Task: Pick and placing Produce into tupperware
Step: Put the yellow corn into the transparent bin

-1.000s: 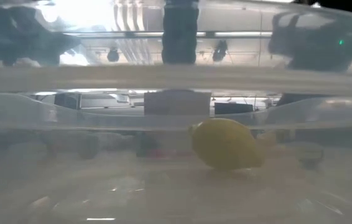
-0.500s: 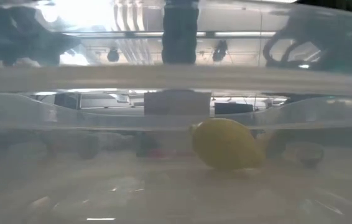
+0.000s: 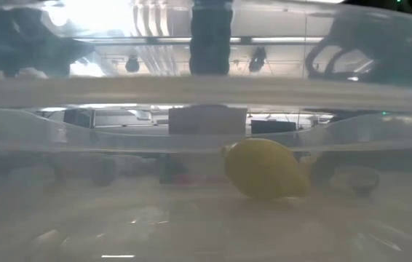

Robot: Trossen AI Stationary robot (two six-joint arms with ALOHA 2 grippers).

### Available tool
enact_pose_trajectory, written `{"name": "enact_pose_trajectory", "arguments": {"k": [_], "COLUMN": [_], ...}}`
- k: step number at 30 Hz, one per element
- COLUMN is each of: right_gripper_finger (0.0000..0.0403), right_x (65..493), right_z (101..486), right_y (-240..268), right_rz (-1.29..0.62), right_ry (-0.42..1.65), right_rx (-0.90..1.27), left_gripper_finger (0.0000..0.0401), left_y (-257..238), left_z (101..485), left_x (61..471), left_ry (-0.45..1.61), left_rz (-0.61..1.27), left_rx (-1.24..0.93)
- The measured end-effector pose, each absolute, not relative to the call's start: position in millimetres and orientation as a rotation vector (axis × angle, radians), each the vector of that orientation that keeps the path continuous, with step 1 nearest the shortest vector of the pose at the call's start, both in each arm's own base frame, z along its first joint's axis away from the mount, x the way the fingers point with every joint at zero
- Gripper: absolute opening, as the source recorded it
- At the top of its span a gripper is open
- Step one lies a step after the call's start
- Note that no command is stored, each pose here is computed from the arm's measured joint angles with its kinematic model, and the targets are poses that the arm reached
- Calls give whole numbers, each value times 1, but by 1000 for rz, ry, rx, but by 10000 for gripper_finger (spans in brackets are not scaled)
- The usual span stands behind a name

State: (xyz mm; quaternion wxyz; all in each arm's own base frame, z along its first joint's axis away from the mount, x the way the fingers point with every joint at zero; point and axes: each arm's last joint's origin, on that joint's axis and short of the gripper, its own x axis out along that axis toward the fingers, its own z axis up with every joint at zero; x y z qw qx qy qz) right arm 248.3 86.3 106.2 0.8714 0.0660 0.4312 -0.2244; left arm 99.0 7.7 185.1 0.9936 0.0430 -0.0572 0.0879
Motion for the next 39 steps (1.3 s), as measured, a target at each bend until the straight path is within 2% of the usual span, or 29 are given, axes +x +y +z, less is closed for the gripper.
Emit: {"name": "enact_pose_trajectory", "arguments": {"k": [12,16,29,39], "right_gripper_finger": [49,18,10,9], "right_x": [249,248,246,249], "right_z": [104,104,112,151], "right_y": [80,80,79,83], "right_rz": [-478,-481,-461,-397], "right_ry": [925,928,932,793], "right_rx": [182,175,163,235], "left_gripper_finger": [0,0,0,0], "left_y": [8,8,8,8], "left_z": [185,185,185,185], "left_x": [99,99,99,99], "left_ry": [-115,-115,-115,-118], "left_rz": [176,176,176,176], "left_rx": [87,87,87,87]}}
